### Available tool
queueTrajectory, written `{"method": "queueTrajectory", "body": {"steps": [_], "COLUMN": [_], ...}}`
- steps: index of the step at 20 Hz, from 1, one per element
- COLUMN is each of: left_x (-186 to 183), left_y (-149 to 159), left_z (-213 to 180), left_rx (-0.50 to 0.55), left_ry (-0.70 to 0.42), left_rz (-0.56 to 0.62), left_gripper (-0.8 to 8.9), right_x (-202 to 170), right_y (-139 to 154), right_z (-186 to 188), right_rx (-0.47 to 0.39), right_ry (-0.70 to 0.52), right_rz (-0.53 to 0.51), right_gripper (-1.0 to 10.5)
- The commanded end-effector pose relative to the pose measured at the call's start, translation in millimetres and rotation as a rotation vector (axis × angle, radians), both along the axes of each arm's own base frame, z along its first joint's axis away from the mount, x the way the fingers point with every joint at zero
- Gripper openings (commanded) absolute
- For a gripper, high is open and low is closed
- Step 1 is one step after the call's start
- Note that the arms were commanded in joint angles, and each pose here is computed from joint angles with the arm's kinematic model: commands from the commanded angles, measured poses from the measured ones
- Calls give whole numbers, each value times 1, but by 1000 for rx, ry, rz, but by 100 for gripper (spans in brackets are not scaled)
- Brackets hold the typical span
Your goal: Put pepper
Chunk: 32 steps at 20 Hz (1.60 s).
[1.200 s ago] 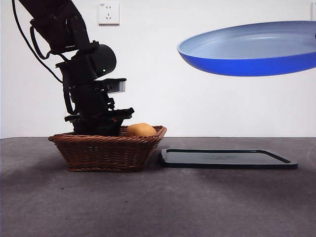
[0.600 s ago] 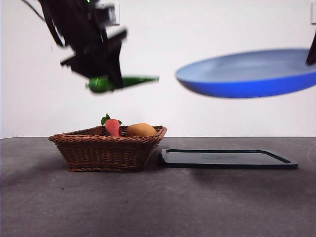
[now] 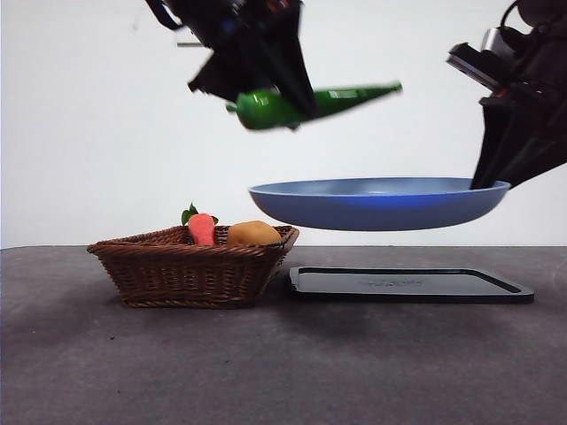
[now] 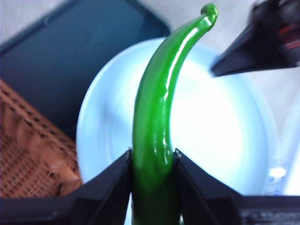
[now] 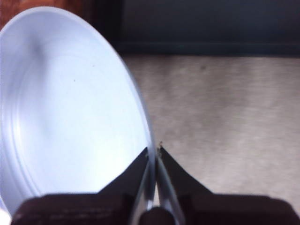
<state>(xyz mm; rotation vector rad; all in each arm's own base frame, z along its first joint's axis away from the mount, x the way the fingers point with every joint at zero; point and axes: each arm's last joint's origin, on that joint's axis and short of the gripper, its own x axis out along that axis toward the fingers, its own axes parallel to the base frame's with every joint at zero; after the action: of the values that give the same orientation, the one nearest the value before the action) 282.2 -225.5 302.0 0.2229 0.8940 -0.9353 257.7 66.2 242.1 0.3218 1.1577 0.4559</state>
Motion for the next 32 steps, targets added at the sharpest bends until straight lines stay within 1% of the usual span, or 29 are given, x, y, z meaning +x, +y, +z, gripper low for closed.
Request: {"method": "queueTrajectory", "body": {"steps": [1, 5, 8, 10, 13, 14, 17, 20, 24, 26, 29, 32], "left_x": [9, 14, 16, 14, 13, 12, 10, 4, -11, -20, -38, -56], "left_y": [-16, -29, -34, -38, -39, -39, -38, -32, -20, -10, 7, 23], "left_z": [-22, -48, -59, -59, -59, -59, -53, -37, -3, 16, 45, 70], "left_rx": [70, 114, 132, 127, 123, 124, 118, 101, 53, 28, -11, -61], "left_ry": [3, 50, 72, 65, 61, 63, 58, 35, -26, -58, -108, -169], "left_rz": [-14, -33, -38, -49, -50, -51, -52, -50, -48, -45, -41, -37], "left_gripper": [123, 124, 127, 137, 228, 244, 247, 248, 247, 247, 247, 247], "right_x": [4, 4, 4, 4, 4, 4, 3, 3, 5, 9, 18, 35], "right_y": [5, 5, 5, 5, 5, 5, 5, 4, 1, -7, -27, -45], "right_z": [4, 4, 4, 4, 4, 4, 4, 4, 4, 5, 4, -5], "right_rx": [17, 18, 16, 16, 14, 13, 12, 11, 11, 15, 19, 23], "right_ry": [-13, -13, -15, -16, -19, -18, -13, -12, -21, -38, -72, -62], "right_rz": [4, 6, 8, 9, 14, 14, 13, 12, -2, -38, -121, -203], "right_gripper": [6, 6, 6, 6, 6, 6, 6, 6, 6, 5, 5, 5]}}
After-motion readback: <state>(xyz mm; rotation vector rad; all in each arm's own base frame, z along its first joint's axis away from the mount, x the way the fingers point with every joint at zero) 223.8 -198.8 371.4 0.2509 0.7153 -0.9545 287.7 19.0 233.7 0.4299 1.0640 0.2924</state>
